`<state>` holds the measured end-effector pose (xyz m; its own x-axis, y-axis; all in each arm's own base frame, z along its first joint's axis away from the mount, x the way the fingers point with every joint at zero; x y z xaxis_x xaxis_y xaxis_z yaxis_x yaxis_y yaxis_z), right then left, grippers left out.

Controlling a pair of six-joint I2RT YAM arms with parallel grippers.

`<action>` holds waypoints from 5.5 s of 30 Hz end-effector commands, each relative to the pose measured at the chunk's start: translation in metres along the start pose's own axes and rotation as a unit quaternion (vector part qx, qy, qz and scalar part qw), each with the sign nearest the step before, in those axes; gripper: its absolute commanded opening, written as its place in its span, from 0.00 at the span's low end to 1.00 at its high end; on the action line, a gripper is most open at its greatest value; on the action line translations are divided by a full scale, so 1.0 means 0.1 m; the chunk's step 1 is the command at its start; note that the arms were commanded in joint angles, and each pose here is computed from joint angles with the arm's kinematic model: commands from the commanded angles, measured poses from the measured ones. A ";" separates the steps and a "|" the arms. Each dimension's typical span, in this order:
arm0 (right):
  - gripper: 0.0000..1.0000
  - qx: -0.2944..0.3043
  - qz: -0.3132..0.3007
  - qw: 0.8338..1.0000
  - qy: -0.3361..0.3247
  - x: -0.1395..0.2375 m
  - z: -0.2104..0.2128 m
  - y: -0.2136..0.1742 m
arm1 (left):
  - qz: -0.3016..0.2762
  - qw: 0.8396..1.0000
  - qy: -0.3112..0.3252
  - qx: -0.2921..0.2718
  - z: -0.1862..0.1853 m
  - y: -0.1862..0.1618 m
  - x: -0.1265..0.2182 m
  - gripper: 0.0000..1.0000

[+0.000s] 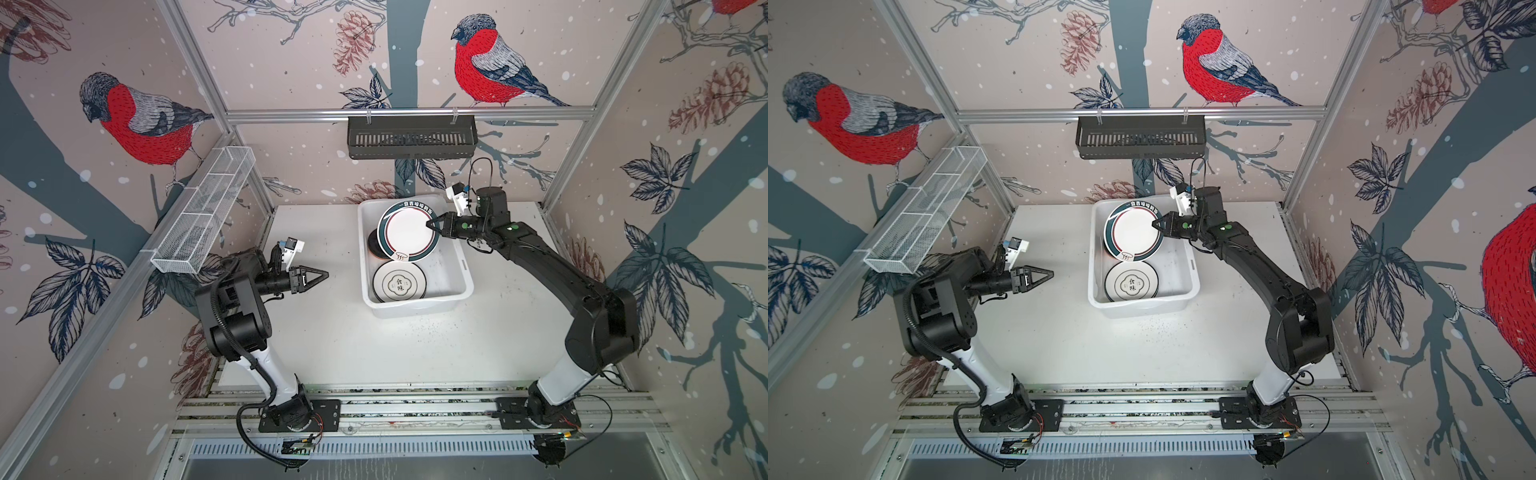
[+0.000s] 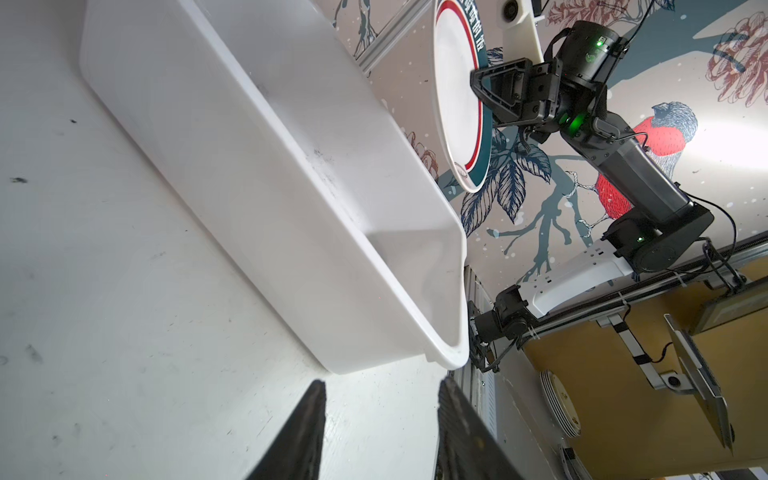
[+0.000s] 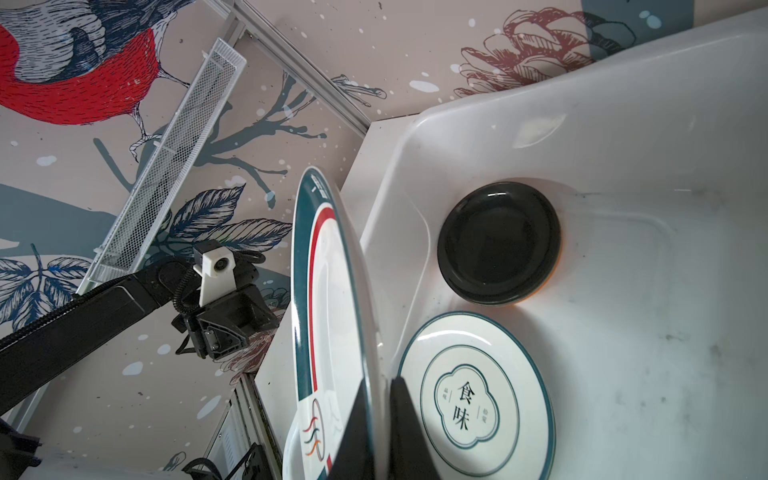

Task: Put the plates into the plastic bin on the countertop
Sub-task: 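Carry the green-and-red plate over the bin with the right gripper while the left arm withdraws, then lower the plate into the bin onto the green-rimmed plates with the right gripper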

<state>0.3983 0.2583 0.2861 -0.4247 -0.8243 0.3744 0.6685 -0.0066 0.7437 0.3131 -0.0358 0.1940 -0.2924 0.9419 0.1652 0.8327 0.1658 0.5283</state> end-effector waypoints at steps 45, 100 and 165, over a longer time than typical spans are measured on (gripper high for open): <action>0.01 -0.039 0.194 0.979 -0.051 -0.40 -0.55 -0.75 | -0.071 0.892 0.384 -0.228 -1.20 2.27 0.23 0.59; 0.08 -0.173 0.308 0.935 -0.026 -0.92 -0.80 -1.50 | -0.099 0.917 0.320 -0.215 -0.98 2.45 0.07 0.59; 0.19 -0.146 0.320 0.934 -0.055 -0.92 -1.07 -1.50 | -0.098 0.916 0.320 -0.222 -1.00 2.46 -0.02 0.59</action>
<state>0.4074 0.2789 0.0892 0.0512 -0.6828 0.7288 0.9397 0.2800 0.1964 0.4704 -0.0241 0.3992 -0.7421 0.5059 0.4397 0.5402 0.0631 0.8392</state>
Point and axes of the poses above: each gripper's point midway between its finger pads, its own x axis back along the fingers, its own z axis along the line the jaws close on, y = z × x, the point moved 2 cm from there along x, back along the fingers, and after that the axes turned 10 degrees about x, right-handed, at the moved point
